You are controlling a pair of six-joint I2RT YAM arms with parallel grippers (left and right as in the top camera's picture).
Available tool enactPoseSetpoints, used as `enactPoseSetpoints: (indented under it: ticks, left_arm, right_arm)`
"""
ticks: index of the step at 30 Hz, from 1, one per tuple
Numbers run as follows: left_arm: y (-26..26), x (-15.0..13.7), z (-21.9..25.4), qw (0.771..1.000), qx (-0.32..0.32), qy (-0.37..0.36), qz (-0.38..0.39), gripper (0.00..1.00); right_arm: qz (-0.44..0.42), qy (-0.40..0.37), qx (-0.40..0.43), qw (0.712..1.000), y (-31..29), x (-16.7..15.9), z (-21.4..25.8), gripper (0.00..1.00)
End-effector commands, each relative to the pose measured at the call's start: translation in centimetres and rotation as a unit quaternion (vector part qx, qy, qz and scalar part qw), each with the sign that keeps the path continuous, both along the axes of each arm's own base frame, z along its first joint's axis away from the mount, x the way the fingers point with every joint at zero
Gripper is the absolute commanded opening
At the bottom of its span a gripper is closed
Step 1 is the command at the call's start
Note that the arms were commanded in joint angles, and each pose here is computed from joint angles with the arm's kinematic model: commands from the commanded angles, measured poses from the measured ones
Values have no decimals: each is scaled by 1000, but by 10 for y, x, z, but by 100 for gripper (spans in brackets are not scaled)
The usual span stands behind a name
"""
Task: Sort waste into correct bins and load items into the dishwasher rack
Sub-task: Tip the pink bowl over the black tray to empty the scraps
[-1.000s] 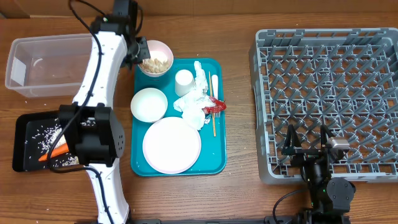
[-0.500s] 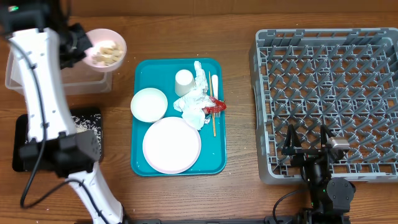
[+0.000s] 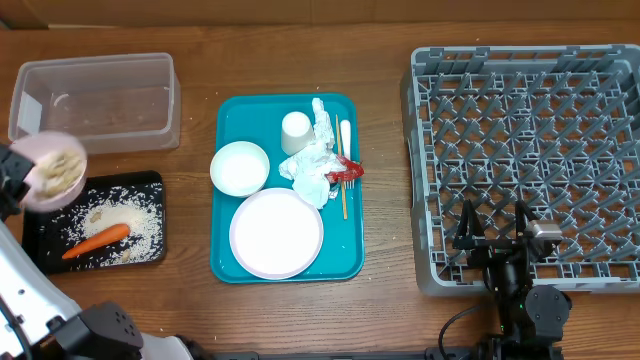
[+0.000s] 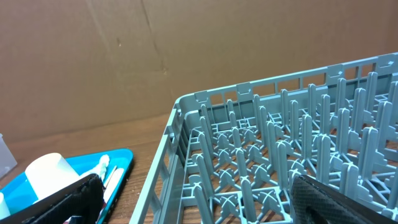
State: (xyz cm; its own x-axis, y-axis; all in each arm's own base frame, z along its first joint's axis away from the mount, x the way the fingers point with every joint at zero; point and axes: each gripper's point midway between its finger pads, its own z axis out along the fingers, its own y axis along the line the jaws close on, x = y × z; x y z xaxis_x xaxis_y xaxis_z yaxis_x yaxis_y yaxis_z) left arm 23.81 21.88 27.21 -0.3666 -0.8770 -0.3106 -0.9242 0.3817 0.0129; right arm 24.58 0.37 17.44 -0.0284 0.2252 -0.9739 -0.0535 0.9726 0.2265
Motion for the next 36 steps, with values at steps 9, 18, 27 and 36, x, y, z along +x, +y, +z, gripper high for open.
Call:
enactPoseSetpoints:
  ticks: [9,18,27,36]
  left_arm:
    - [56,-59,-31,943,192,220,157,4]
    - [55,-6,-44,879,324,350,30,4]
    - [44,4,-89,822,348,447,-62,4]
    - [48,10,-97,786,359,489,-123,4]
  right_arm:
    - [-2,-2,-2,1000,-1,0,-2,100]
    - [-2,-2,-2,1000,-1,0,-2,100]
    - [-2,-2,-2,1000,-1,0,-2,100]
    - [-2,-2,-2,1000,-1,0,-2,100]
